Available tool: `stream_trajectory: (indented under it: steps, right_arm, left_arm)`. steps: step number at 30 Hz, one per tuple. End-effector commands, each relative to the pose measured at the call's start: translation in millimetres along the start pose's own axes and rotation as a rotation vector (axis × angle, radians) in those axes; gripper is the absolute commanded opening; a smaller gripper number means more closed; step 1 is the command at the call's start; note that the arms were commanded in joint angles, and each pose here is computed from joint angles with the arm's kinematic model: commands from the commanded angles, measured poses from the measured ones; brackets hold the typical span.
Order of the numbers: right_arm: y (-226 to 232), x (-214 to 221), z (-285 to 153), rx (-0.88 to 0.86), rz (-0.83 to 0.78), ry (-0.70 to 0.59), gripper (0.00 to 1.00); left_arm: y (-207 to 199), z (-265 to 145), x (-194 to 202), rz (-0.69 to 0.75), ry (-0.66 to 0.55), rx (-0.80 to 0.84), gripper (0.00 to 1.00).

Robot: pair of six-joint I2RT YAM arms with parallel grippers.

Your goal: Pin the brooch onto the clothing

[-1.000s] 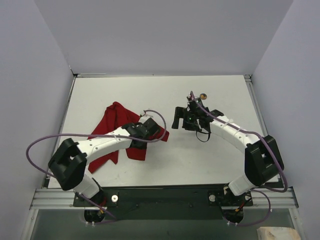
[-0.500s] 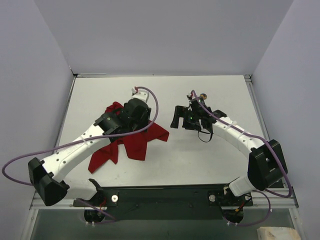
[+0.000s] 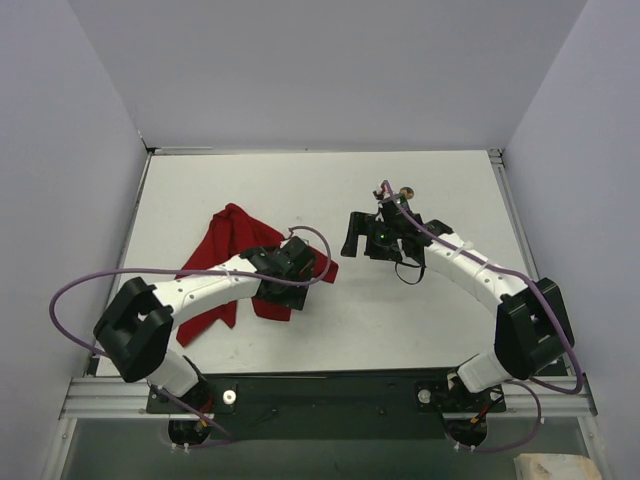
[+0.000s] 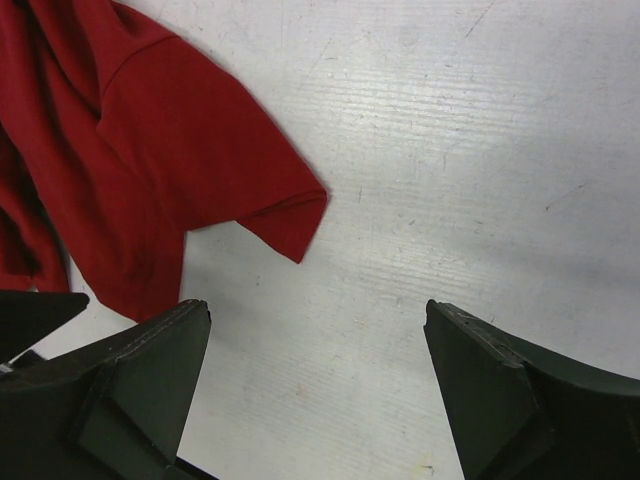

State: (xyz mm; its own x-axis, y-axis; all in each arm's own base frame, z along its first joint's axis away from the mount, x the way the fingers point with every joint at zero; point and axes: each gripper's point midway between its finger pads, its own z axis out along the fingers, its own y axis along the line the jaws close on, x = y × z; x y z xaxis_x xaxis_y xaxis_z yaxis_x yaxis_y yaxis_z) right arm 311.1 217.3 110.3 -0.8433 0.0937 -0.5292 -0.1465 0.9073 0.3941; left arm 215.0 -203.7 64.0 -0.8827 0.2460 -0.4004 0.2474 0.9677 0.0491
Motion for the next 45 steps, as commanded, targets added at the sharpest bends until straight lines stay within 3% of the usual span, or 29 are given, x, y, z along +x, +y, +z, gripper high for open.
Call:
stream_trajectory:
  steps: [1,7,10,14,15,18,20,23,24,27,28,31,35,40,41,43,45]
  right_arm:
    - [-3,8,3,0.018,-0.007,0.033,0.93]
    - [-7,10,5,0.031,-0.007,0.041,0.93]
    - [-8,10,5,0.037,-0.007,0.041,0.93]
    - [-9,7,3,0.039,-0.007,0.033,0.93]
    - [-9,8,3,0.039,-0.007,0.034,0.93]
    - [-9,7,1,0.038,-0.009,0.033,0.93]
    - [-7,5,-1,0.032,-0.013,0.028,0.93]
    - [-5,2,-5,0.028,-0.016,0.016,0.93]
    - [-5,1,-6,0.027,-0.016,0.013,0.93]
    - [-1,-7,-15,0.015,-0.022,-0.013,0.93]
    - [1,-11,-19,0.009,-0.028,-0.029,0.93]
    - [8,-24,-35,-0.011,-0.044,-0.067,0.93]
    - [15,-45,-64,-0.045,-0.065,-0.14,0.93]
    - [28,-64,-106,-0.103,-0.093,-0.254,0.96]
    - [31,-66,-110,-0.114,-0.102,-0.265,0.96]
    - [33,-65,-117,-0.128,-0.111,-0.275,0.96]
    - [35,-58,-114,-0.152,-0.126,-0.252,0.96]
  left_arm:
    - [-18,21,1,-0.018,0.005,0.05,0.8]
    - [-16,46,16,-0.014,0.055,0.014,0.75]
    - [-13,53,25,-0.014,0.083,0.0,0.65]
    - [-4,63,36,-0.021,0.124,-0.014,0.35]
    - [2,66,38,-0.033,0.135,-0.021,0.21]
    - [15,60,24,-0.06,0.114,-0.027,0.0]
    - [23,42,7,-0.056,0.073,-0.041,0.0]
    - [31,-10,-56,-0.048,-0.098,-0.071,0.0]
    - [31,-40,-95,-0.043,-0.208,-0.071,0.0]
    - [34,-109,-146,-0.022,-0.377,-0.058,0.0]
    - [28,-157,-179,-0.044,-0.501,-0.005,0.0]
    - [19,-247,-222,-0.017,-0.707,0.068,0.0]
    - [-8,-334,-235,0.058,-0.887,0.171,0.0]
    - [1,-369,-234,0.035,-0.965,0.221,0.0]
    - [6,-351,-230,0.028,-0.938,0.164,0.0]
    - [24,-356,-225,-0.042,-0.98,0.134,0.0]
    - [35,-324,-219,-0.089,-0.945,0.069,0.0]
